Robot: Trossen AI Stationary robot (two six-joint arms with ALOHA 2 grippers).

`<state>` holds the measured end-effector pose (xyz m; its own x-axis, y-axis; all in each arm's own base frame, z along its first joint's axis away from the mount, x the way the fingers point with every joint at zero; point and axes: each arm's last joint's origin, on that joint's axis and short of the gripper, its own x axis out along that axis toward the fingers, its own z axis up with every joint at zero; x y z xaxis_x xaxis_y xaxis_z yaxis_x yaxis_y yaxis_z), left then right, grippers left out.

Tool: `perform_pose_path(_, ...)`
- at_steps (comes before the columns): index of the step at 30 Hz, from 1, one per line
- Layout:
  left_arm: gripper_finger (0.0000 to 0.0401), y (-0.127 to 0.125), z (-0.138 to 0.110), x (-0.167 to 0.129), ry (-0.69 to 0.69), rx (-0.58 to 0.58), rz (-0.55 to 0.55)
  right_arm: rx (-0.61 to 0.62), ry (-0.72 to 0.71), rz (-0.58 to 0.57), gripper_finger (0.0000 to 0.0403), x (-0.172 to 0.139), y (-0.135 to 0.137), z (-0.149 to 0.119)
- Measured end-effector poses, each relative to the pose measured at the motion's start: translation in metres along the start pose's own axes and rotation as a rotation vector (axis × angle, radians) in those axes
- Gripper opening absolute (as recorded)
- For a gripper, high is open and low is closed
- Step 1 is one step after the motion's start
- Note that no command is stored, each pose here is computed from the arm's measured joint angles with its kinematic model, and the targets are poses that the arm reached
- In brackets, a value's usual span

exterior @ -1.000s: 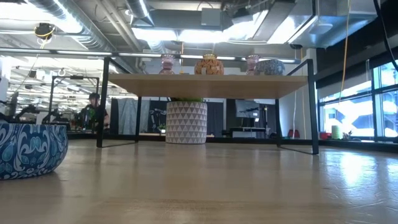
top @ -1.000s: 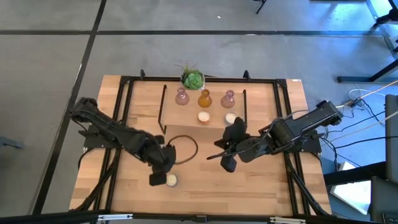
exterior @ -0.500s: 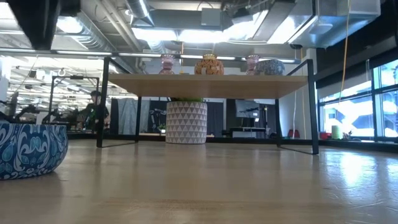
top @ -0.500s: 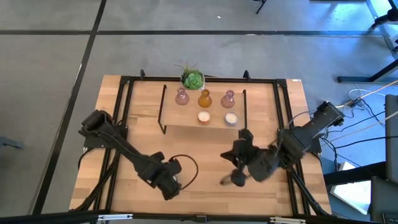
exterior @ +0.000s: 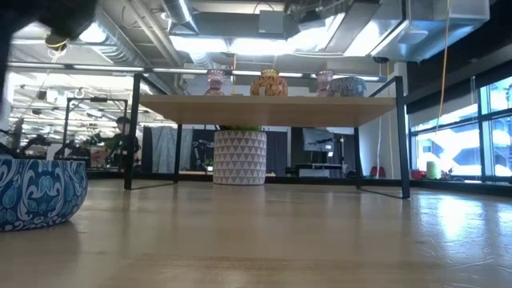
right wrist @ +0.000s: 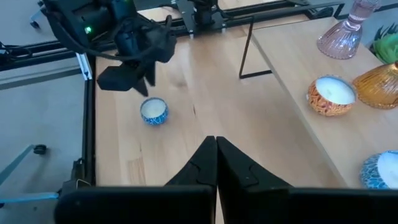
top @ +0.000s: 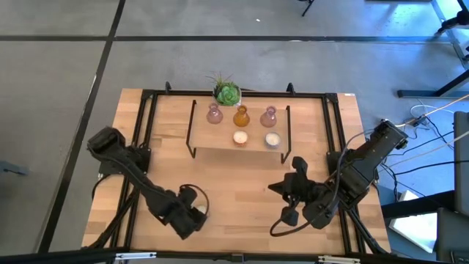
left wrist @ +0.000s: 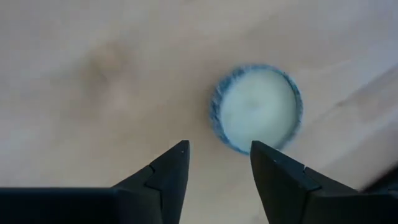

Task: Pick & Place candle stick holders
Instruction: Put the blue candle on the shelf aligned with the left violet candle holder

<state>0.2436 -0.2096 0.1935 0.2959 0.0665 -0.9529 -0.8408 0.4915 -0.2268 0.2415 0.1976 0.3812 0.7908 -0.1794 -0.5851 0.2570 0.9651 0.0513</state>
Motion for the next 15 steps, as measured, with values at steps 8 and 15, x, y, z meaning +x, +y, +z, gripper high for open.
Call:
perform_pose_path(8, 0.0169, 0.012, 0.000, -0.009, -0.004, -0.052, -0.051, 0.005, -0.001, 0.005, 0.0000, -0.002, 0.001, -0.001)
perform_pose_path(15, 0.0169, 0.010, 0.013, -0.006, 0.041, 0.013, -0.026, 0.024, -0.028, -0.009, 0.0000, 0.000, 0.000, 0.002)
